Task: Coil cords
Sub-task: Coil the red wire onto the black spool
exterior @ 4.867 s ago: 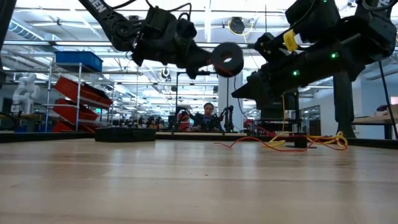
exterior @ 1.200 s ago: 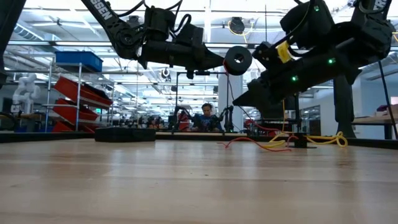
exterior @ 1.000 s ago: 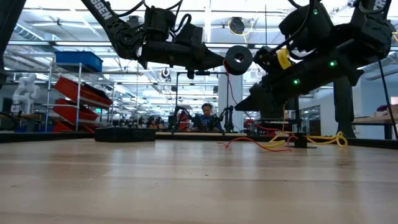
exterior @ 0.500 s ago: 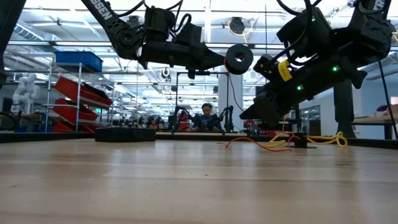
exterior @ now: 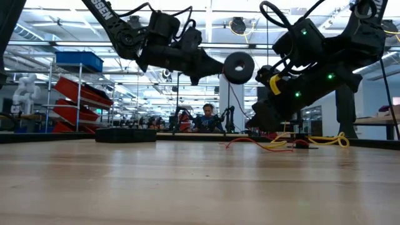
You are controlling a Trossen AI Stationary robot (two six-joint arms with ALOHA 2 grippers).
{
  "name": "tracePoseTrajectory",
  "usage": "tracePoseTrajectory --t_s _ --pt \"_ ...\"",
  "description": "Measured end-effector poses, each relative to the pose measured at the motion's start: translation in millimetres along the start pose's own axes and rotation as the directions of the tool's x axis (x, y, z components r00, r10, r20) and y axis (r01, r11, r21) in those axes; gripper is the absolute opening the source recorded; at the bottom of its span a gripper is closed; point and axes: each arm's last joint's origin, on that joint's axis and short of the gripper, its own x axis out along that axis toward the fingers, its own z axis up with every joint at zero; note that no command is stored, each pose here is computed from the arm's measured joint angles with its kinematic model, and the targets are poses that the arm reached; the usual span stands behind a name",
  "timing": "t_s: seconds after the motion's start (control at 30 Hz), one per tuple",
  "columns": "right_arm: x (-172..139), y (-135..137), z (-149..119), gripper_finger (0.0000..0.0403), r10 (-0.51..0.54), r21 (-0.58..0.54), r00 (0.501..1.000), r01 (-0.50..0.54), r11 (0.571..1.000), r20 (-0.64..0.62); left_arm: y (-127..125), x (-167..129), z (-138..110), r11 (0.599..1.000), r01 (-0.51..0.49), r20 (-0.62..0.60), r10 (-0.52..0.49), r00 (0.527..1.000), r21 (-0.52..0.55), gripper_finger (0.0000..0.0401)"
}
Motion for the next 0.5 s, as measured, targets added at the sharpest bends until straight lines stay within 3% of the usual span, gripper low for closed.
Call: tracePoseTrajectory --t_s 0.5 --pt "-6.9 -5.4 8.7 0.0000 0.022 0.073 1.000 -0.022 0.997 0.002 -2.3 -6.4 -35.6 0.999 0.026 -0.334 -0.019 0.942 0.018 0.0000"
